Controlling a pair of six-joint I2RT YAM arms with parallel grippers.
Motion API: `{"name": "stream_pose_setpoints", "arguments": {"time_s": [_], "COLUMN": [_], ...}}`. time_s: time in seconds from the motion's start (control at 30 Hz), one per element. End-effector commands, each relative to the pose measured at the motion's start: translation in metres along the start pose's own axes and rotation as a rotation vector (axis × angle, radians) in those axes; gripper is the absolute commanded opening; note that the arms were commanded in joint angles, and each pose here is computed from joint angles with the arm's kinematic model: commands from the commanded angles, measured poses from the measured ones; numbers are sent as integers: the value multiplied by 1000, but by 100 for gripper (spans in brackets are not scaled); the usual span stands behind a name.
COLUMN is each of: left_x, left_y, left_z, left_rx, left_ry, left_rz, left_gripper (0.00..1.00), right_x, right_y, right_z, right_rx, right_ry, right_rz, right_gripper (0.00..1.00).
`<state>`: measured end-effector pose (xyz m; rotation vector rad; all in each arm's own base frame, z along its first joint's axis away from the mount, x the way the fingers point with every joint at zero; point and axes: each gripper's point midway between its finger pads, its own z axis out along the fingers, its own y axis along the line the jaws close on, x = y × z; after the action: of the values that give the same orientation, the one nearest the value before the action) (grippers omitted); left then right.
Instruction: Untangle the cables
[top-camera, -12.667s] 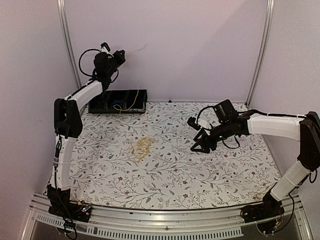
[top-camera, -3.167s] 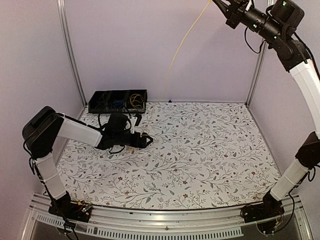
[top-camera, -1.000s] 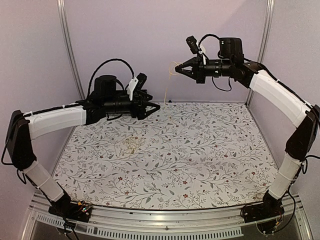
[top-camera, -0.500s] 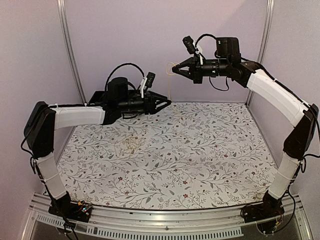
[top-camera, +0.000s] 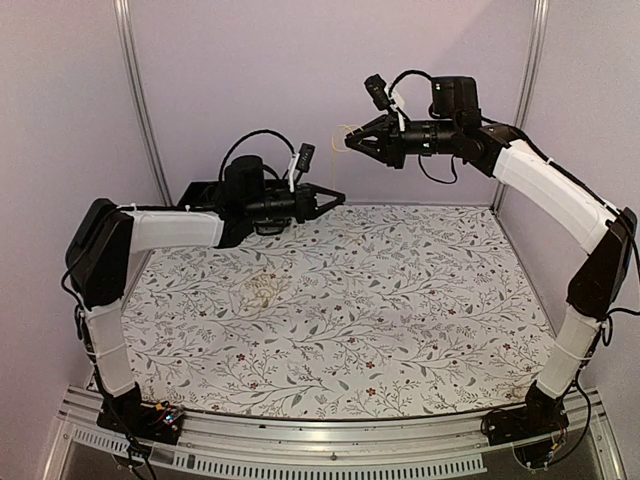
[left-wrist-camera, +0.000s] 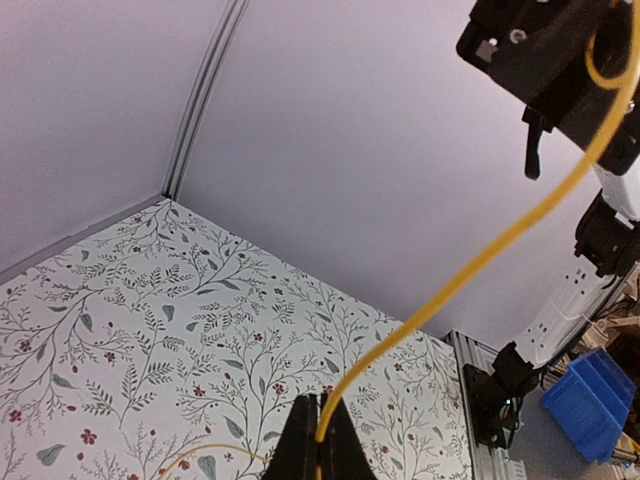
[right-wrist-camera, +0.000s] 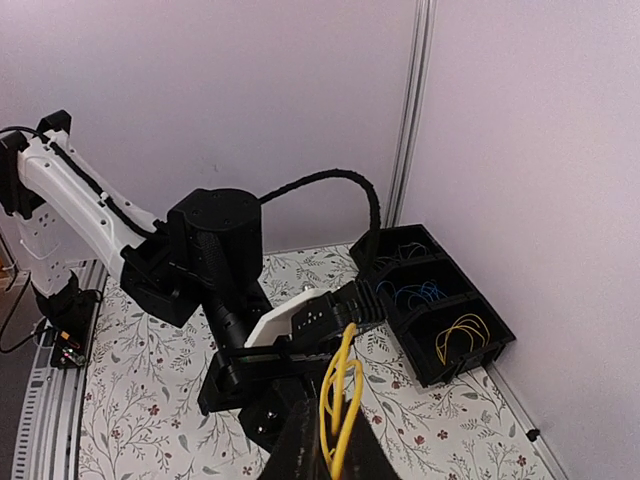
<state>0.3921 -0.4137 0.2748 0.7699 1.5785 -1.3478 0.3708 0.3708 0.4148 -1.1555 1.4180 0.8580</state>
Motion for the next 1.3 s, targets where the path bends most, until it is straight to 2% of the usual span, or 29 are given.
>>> {"name": "stream_pose_setpoints", "arguments": {"time_s": [0.0, 0.13, 0.27, 0.57, 0.83, 1.27], "left_x": [-30, -63, -90, -128, -163, -204], "left_y": [12, 45, 76, 151, 202, 232], "left_z": [-18, -36, -44, -49, -55, -91], "left_rx": [-48, -147, -220, -364, -446, -558], "left_ry": [-67, -127, -167, -264, -347, -482], "left_rz": [34, 51, 77, 97, 151, 221], "left_gripper": [0, 0, 0, 0, 0, 0], "right_x": [21, 75, 113, 152, 177, 192], "right_y": [-17, -52, -53, -25, -10, 3], "right_z": [-7, -28, -43, -50, -55, -68], "right_rx": [106, 236, 257, 191, 170, 190], "right_ry": [56, 152, 223, 301, 337, 360], "right_rz": [40, 175, 244, 308, 366, 375], "right_gripper": [22, 32, 40, 44, 45, 47]}}
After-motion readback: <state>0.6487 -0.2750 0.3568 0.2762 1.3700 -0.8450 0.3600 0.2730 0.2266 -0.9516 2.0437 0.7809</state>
